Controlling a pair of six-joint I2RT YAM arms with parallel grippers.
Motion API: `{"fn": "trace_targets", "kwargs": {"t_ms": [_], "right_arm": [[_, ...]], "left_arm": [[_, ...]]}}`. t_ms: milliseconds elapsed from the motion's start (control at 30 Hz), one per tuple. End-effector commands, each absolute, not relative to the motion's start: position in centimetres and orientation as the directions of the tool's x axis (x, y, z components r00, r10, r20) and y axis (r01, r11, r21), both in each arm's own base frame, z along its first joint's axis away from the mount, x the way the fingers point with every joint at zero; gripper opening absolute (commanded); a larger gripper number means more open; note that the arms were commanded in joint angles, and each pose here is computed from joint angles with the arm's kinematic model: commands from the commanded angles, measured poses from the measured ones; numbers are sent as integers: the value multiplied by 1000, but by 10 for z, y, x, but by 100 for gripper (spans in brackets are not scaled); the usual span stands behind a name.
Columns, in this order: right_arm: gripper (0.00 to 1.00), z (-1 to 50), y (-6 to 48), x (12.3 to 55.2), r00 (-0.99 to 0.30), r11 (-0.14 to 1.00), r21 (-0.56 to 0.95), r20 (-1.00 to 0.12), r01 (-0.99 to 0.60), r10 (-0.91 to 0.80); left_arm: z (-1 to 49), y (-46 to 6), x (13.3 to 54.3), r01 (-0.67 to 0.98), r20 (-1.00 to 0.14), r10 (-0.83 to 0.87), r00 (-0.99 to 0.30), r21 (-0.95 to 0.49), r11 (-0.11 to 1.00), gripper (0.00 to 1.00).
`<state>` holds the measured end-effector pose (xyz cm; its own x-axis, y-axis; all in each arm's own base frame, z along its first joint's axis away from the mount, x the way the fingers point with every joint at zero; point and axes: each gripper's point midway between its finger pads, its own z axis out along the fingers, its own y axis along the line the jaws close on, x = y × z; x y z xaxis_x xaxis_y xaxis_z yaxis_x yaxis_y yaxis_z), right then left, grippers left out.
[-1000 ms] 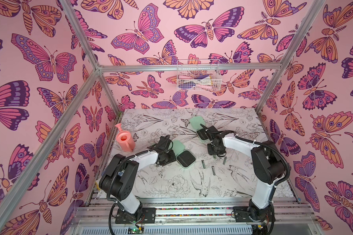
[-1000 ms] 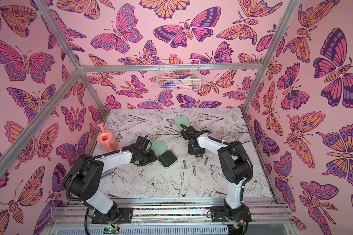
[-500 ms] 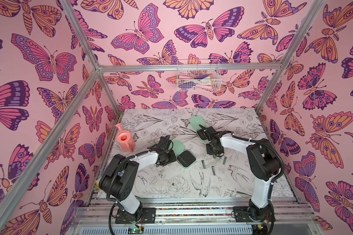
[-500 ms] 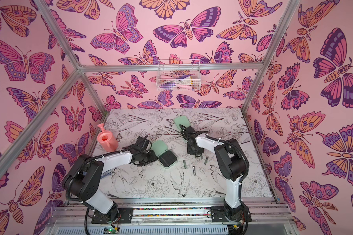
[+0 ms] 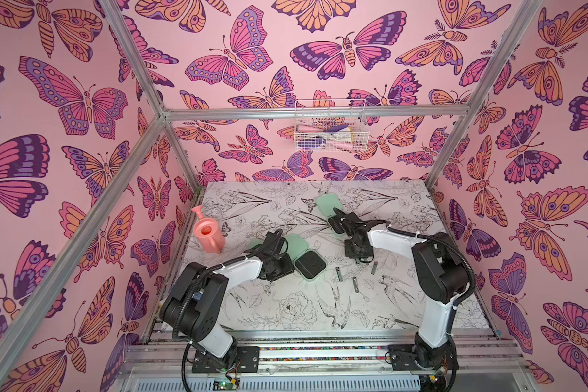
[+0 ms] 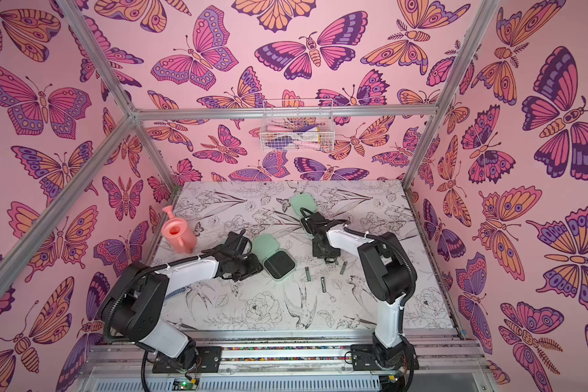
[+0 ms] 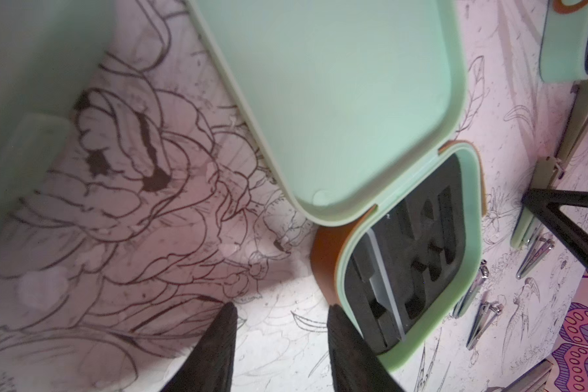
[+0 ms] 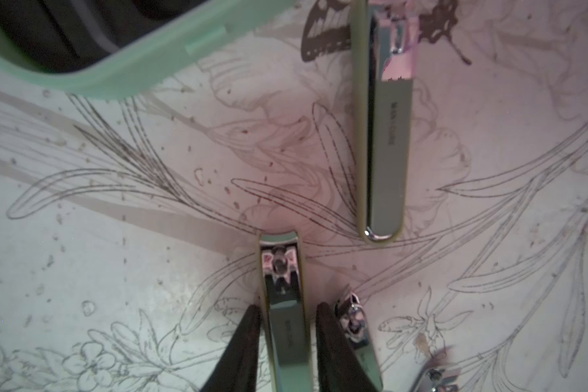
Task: Organize nail clipper sets
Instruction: Pick up the nail clipper from the center of the board.
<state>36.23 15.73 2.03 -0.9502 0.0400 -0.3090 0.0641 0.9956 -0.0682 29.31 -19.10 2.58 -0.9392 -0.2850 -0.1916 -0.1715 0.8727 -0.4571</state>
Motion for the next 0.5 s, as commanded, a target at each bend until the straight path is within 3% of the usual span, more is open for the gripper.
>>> {"fn": "trace_targets", "kwargs": {"t_ms": [0,467], "right_arm": [[30,12,152,350,-955,993,-76,-287,95,70],[20,15,154,346,-954,994,-50,-289,99,80]], "left_arm": [[-1,-176,257,-240,-73,-285,-956,-369,898,47],[2,-185,250,-233,-63,-278,-959,-385,893,47]]}}
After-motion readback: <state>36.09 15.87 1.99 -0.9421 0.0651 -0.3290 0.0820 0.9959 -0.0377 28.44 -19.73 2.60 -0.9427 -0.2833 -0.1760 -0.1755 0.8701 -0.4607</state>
